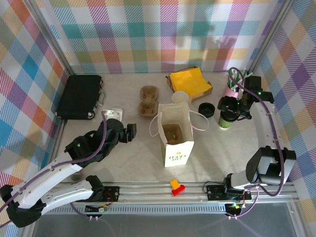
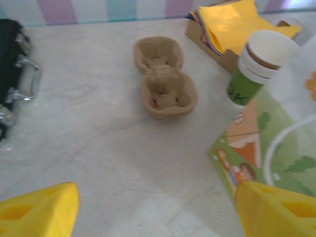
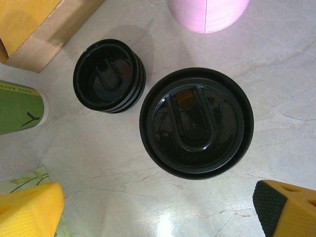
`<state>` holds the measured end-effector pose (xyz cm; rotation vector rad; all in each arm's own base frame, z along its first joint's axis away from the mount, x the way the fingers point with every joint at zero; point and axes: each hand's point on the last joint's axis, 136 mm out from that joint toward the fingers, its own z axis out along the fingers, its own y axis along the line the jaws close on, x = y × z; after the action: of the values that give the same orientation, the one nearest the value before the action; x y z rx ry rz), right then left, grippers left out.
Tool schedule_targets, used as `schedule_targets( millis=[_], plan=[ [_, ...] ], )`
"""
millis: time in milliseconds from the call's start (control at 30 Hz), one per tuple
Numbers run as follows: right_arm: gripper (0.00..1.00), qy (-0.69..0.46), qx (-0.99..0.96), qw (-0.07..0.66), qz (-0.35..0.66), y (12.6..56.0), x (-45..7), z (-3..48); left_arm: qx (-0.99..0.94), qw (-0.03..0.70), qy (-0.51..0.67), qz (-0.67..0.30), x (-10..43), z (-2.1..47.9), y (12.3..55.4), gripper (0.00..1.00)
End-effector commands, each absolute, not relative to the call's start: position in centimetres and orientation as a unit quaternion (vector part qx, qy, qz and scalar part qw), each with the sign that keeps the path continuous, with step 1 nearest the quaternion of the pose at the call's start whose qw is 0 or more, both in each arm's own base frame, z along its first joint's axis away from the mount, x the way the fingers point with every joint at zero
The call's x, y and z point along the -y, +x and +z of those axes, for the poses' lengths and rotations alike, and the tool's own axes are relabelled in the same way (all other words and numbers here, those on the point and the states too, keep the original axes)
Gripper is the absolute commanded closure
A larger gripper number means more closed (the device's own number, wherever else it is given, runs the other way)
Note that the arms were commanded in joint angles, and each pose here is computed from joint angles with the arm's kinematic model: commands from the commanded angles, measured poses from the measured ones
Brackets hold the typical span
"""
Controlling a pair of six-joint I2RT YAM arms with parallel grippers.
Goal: Pack the takeout coffee
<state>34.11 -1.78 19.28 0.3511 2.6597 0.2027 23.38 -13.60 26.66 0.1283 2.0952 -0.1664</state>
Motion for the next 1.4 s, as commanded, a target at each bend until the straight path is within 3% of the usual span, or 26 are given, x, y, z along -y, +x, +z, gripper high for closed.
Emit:
schedule_targets(
  millis=[0, 333, 1000, 1367],
  plan=[
    [0.01, 0.119, -0.963, 0.226, 0.08, 34.6, 1.9, 18.8, -0.833, 0.553, 0.016, -0.014, 10.5, 27.6, 24.0, 0.11],
    [0.01, 0.116, -0.971, 0.199, 0.067, 35.2, 2.5, 17.0, -0.808, 0.587, 0.015, 0.034, 7.3, 26.7, 23.2, 0.04],
    [0.0, 0.115, -0.979, 0.162, 0.034, 36.1, 3.7, 14.8, -0.814, 0.579, 0.051, 0.02, 9.2, 25.9, 24.1, 0.01],
    [0.16, 0.118, -0.982, 0.147, 0.026, 36.1, 3.9, 14.1, -0.821, 0.568, 0.057, 0.017, 9.8, 25.3, 24.5, 0.0]
  ],
)
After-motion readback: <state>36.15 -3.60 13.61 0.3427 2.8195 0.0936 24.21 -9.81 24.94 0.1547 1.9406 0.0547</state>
